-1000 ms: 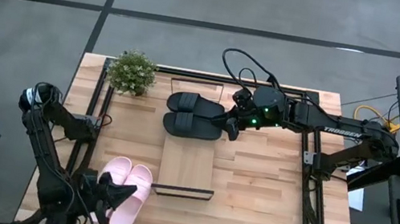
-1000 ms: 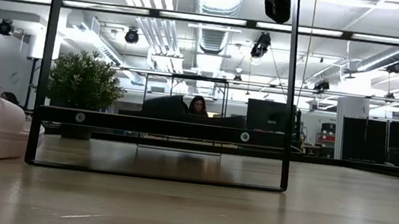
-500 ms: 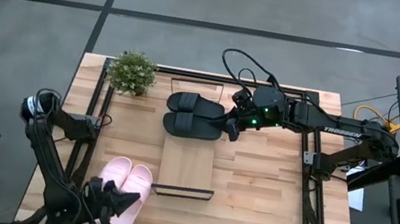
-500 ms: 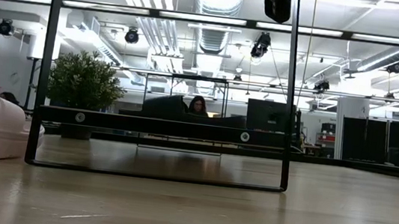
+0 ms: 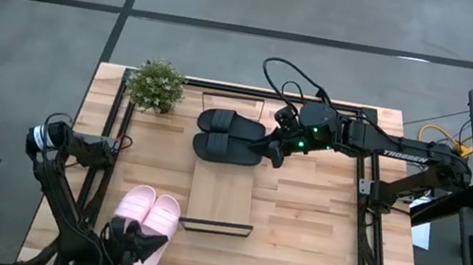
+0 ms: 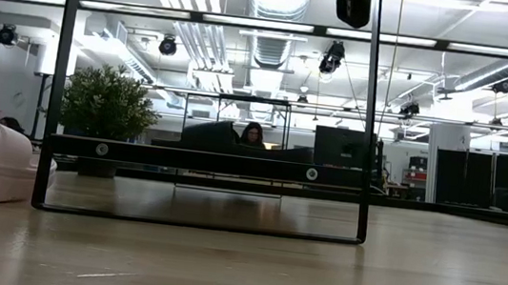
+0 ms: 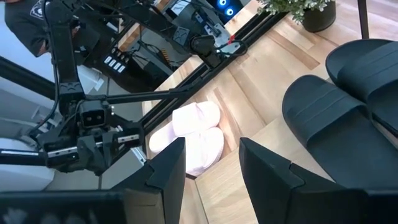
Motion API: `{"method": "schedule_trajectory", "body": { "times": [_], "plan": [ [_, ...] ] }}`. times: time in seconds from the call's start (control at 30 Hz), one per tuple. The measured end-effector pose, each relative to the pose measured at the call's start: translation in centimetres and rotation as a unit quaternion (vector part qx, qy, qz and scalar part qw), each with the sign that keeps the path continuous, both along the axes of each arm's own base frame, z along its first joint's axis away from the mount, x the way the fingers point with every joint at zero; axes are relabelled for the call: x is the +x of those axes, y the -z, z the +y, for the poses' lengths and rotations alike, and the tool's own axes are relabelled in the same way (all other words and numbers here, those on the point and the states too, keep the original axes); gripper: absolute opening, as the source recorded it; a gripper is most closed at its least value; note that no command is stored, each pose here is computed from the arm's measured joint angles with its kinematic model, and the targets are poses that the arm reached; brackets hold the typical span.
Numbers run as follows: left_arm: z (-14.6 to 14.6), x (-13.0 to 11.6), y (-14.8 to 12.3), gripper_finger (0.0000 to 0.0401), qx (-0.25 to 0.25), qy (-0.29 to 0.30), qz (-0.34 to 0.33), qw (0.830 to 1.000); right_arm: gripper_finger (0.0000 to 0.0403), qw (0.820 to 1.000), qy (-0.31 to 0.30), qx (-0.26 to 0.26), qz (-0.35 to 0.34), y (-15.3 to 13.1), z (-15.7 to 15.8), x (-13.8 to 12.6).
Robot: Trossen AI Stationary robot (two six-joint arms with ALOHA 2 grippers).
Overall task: Pick and place slides into the shelf
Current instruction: Put the right pink slide on the shelf
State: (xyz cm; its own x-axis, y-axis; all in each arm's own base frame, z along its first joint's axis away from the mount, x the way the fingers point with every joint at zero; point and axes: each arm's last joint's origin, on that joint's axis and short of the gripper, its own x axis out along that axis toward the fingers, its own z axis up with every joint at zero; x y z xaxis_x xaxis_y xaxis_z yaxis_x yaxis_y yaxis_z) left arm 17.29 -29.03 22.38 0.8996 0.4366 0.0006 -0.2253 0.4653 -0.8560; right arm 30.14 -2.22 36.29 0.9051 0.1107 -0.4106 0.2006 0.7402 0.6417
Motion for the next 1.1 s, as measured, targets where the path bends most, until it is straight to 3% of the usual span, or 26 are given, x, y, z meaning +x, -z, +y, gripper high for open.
{"method": "schedule_trajectory", "body": {
  "times": [0.1,0.6,1.1],
  "plan": [
    [0.2,-0.4,0.2,0.0000,0.007,0.003,0.004,1.000,0.0141,1.000,-0.002,0.001,-0.001,-0.1,0.0,0.0],
    [0.9,-1.0,3.4,0.0000,-0.071,0.010,-0.028,0.997,0.0141,1.000,-0.011,0.001,-0.001,-0.1,0.1,-0.1],
    [0.2,-1.2,4.0,0.0000,-0.140,0.068,0.045,0.987,0.0141,1.000,-0.011,-0.002,-0.002,-0.1,0.1,-0.1]
  ]
}}
